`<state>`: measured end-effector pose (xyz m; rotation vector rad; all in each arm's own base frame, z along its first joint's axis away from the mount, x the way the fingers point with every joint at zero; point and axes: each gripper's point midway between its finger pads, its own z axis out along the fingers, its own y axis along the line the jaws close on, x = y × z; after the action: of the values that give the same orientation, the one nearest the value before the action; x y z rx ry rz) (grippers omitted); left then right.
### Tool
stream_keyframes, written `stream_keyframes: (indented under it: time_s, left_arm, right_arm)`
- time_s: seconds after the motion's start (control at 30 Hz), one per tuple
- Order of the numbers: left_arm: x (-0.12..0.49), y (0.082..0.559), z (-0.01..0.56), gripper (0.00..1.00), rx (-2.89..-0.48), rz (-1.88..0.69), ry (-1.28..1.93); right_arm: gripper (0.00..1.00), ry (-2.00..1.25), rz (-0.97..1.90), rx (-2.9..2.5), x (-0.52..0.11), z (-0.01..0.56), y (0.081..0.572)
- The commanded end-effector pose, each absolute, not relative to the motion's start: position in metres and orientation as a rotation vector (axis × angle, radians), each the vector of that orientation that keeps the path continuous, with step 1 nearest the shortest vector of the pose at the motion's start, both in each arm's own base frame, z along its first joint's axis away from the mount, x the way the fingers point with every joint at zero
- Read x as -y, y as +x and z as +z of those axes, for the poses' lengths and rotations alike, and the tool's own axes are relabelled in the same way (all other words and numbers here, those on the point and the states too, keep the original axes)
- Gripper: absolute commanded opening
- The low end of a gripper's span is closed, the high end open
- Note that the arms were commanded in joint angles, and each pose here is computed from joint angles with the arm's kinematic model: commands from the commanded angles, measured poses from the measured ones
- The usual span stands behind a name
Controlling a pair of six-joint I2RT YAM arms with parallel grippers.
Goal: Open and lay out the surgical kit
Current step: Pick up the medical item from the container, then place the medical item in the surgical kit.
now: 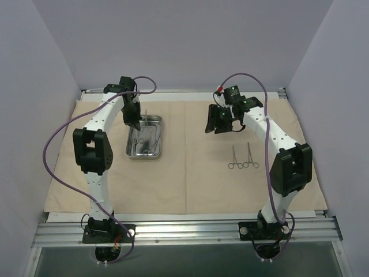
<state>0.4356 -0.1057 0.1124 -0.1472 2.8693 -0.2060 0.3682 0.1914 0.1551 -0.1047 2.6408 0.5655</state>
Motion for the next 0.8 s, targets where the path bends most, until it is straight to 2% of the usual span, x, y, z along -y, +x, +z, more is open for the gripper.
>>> stream_keyframes:
  time_s: [0.0, 0.1, 0.2, 0.33, 0.6, 0.77]
  left_arm:
    - [0.108, 0.424, 0.143, 0.02, -2.819, -0.285, -0.105]
    - [0.13, 0.423, 0.17, 0.02, -2.72, -0.476, -0.024]
    - [0.155, 0.412, 0.195, 0.02, -2.626, -0.698, 0.044]
    - [0.173, 0.391, 0.226, 0.02, -2.535, -0.811, 0.027]
    - [0.192, 0.363, 0.259, 0.02, -2.47, -0.61, -0.132]
    - [0.203, 0.35, 0.254, 0.02, -2.501, -0.475, -0.182]
  right_arm:
    - [0.46, -0.16, 0.653, -2.623, -0.207, 0.168, 0.37]
    - [0.46, -0.207, 0.793, -2.582, -0.225, 0.181, 0.372]
    - [0.53, -0.29, 1.028, -2.455, -0.255, 0.212, 0.376]
    - [0.55, -0.312, 1.223, -2.338, -0.28, 0.246, 0.376]
    - [0.54, -0.098, 1.008, -2.458, -0.298, 0.257, 0.383]
    - [0.55, -0.05, 0.904, -2.476, -0.326, 0.264, 0.376]
